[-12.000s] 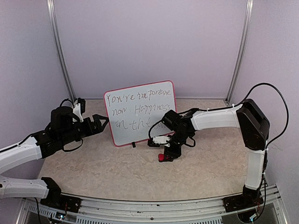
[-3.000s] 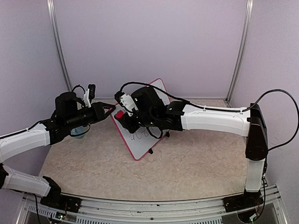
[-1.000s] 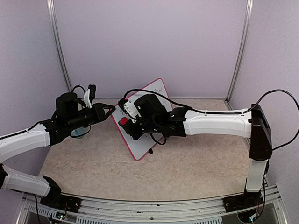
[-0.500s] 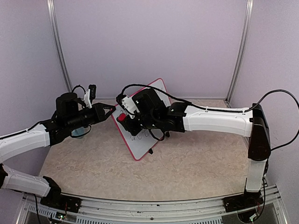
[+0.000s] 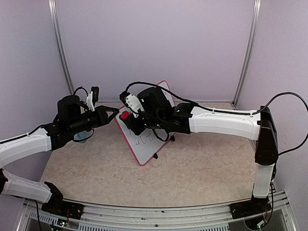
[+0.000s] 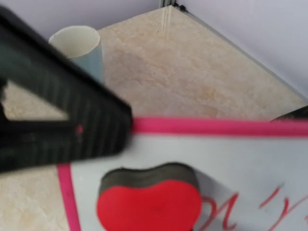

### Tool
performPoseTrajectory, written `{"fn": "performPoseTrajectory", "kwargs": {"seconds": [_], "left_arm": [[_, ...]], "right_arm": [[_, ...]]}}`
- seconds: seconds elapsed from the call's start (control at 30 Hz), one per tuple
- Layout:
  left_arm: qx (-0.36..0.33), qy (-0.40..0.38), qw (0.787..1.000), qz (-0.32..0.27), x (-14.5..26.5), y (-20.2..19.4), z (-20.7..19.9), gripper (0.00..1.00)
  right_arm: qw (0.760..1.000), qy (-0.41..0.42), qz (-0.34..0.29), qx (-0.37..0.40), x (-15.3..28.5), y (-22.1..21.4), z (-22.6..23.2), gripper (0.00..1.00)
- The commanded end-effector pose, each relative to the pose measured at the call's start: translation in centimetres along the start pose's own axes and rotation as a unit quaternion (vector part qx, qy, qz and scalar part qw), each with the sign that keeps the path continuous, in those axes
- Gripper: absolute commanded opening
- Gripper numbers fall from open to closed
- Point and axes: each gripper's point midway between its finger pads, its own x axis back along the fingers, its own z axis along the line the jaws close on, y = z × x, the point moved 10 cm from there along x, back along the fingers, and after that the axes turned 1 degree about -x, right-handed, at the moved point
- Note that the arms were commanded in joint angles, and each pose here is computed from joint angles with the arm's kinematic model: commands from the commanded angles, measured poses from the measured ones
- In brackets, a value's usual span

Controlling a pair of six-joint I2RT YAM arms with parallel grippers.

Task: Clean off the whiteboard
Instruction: Erase the whiteboard at the center of the board.

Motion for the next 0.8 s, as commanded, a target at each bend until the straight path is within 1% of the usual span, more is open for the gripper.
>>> {"fn": "performPoseTrajectory", "kwargs": {"seconds": [0.0, 0.13, 0.27, 0.4, 0.6, 0.63, 0.7, 0.77], "left_arm": [[-0.011, -0.033, 0.999, 0.003, 0.0, 0.3, -1.2, 0.08], [-0.013, -0.033, 0.999, 0.002, 0.0, 0.3, -1.3, 0.08], [-0.013, -0.034, 0.999, 0.004, 0.0, 0.3, -1.3, 0.07], [-0.014, -0.032, 0.999, 0.002, 0.0, 0.3, -1.3, 0.04], [-0.017, -0.027, 0.999, 0.004, 0.1, 0.2, -1.3, 0.03], [-0.017, -0.028, 0.999, 0.006, 0.1, 0.2, -1.3, 0.04], [-0.018, -0.026, 0.999, 0.005, 0.2, 0.3, -1.4, 0.14], [-0.018, -0.024, 1.000, 0.003, 0.4, 0.4, -1.4, 0.16]], "right_arm": [[0.999, 0.005, 0.047, -0.009, -1.0, -3.4, -0.4, 0.00], [0.998, 0.012, 0.063, -0.017, -0.7, -5.1, -0.5, 0.00], [0.998, 0.010, 0.066, -0.020, -0.2, -5.8, -0.6, 0.00], [0.999, 0.007, 0.049, -0.017, 0.1, -4.4, -0.7, 0.00], [1.000, 0.006, 0.021, -0.006, -0.3, -1.3, -1.0, 0.00], [1.000, 0.005, 0.014, -0.005, -0.4, -0.6, -1.0, 0.00], [1.000, 0.002, 0.009, -0.003, -0.5, 0.0, -1.3, 0.00], [1.000, 0.000, 0.005, -0.003, -0.5, 0.6, -1.5, 0.00]]}}
